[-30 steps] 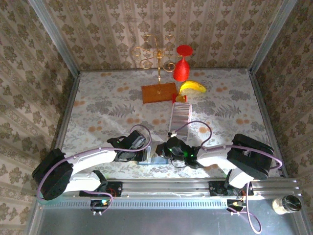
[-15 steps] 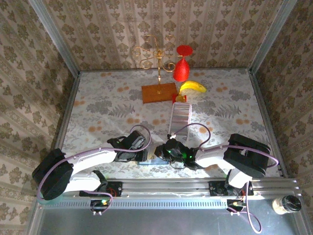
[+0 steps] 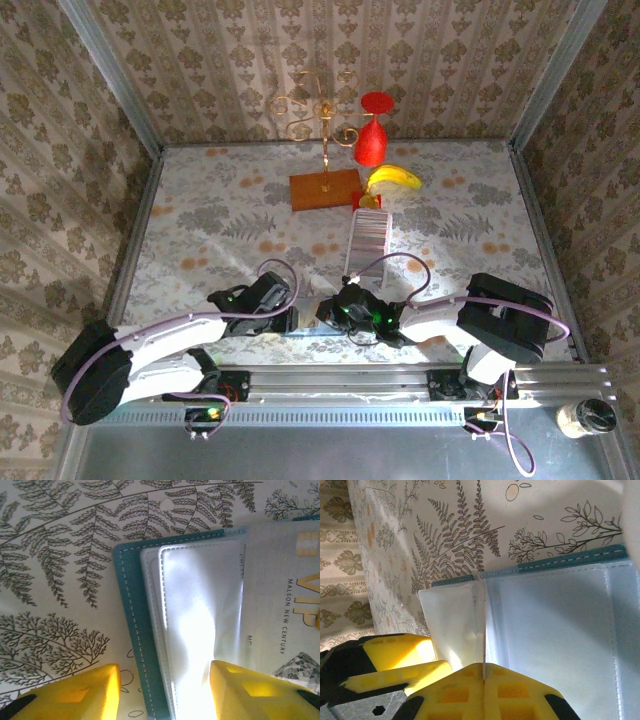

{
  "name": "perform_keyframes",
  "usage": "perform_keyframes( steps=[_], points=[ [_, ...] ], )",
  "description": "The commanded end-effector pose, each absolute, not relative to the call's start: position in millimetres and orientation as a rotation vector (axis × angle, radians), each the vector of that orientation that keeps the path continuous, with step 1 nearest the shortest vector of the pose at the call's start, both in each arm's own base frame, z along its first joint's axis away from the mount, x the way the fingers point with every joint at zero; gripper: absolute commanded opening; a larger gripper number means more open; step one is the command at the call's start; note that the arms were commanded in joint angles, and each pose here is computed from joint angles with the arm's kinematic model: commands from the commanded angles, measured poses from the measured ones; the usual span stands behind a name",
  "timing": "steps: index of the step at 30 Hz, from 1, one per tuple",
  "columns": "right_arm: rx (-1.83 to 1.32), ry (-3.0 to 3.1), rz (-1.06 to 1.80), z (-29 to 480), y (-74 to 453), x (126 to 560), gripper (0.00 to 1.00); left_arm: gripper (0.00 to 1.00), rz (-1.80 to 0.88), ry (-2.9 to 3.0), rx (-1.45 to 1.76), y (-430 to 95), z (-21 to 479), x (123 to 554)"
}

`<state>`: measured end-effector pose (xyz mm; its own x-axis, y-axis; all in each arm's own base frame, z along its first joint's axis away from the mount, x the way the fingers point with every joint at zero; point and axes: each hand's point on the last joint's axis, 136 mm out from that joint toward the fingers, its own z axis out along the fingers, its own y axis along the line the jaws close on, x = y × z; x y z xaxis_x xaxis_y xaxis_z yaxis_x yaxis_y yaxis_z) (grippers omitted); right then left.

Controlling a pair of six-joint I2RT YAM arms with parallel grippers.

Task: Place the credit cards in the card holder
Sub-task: Insert the credit card into the card slot.

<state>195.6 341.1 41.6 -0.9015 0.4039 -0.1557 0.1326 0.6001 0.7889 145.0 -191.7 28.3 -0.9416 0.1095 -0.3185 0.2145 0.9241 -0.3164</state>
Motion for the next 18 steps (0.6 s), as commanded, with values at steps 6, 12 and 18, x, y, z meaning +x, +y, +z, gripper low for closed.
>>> perform_keyframes(
  steps=[6, 12, 18],
  points=[
    [0.458, 2.601, 1.11, 18, 323, 179, 0.0, 0.46, -0.57, 2.672, 0.081, -181, 38, 151],
    [0.441, 2.592, 1.121, 22, 324, 178, 0.0, 0.47, -0.57, 2.684, 0.069, -179, 34, 150],
    [0.417, 2.594, 1.163, 24, 330, 176, 0.0, 0.41, -0.567, 2.737, 0.066, -181, 22, 147]
  ],
)
